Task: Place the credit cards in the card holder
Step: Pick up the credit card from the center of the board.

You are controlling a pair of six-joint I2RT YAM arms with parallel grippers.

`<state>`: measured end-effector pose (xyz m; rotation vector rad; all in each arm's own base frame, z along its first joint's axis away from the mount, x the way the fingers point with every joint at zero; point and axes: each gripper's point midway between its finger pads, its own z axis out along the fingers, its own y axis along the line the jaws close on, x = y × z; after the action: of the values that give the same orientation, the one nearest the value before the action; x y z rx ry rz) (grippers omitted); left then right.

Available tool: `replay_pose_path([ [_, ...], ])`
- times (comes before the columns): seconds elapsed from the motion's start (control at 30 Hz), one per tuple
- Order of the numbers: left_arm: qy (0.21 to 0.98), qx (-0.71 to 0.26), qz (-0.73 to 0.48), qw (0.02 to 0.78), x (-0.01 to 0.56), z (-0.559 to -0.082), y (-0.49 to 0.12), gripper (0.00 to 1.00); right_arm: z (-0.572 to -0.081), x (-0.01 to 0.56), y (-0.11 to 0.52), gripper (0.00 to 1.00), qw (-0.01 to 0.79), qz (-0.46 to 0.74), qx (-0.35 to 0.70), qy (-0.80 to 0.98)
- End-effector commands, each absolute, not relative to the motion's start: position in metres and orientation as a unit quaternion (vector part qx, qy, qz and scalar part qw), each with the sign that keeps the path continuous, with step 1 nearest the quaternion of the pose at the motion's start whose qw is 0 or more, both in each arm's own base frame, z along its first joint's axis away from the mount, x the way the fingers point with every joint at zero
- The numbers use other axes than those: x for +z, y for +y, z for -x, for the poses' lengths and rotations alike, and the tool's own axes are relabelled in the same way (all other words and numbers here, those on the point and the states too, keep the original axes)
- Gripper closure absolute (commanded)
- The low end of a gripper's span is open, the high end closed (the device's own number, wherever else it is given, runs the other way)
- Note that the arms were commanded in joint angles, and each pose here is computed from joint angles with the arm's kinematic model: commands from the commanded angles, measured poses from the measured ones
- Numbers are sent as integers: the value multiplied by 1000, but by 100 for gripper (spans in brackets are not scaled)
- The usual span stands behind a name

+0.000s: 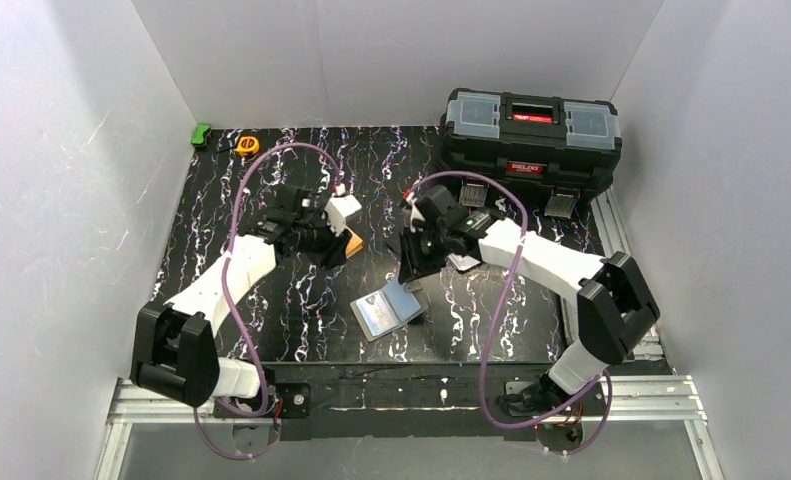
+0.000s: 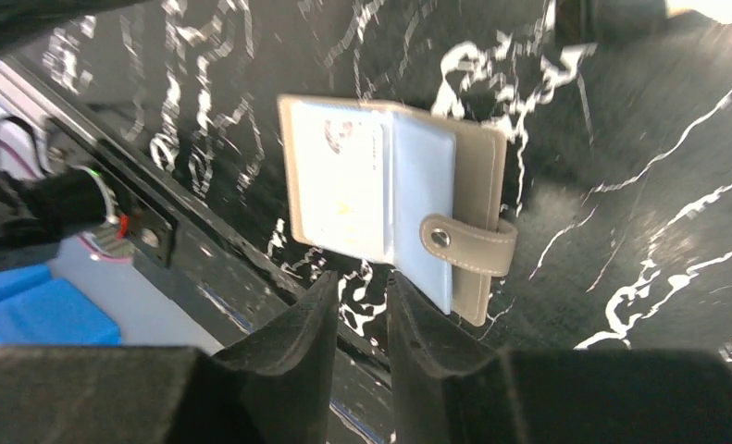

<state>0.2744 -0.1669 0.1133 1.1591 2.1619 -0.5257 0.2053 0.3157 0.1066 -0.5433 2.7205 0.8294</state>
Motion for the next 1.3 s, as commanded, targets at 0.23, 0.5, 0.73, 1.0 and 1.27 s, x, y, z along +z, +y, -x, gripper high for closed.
replay_pose_path([
  [0.23,826,-163,-427,329,115,-324,-137,62,-312,197,356,47,239,205,375,872],
  [0.5,828,-133,-431,332,94,-380,-121,59,-410,166,407,36,239,194,403,862],
  [0.73,828,-139,-436,324,79,-406,-123,59,-434,134,423,36,195,165,450,856],
  [1.0,818,-163,-455,311,61,-398,-129,58,-426,106,428,40,161,151,475,852],
  [1.27,815,-176,-466,295,49,-402,-133,57,-417,78,436,43,129,146,481,855],
])
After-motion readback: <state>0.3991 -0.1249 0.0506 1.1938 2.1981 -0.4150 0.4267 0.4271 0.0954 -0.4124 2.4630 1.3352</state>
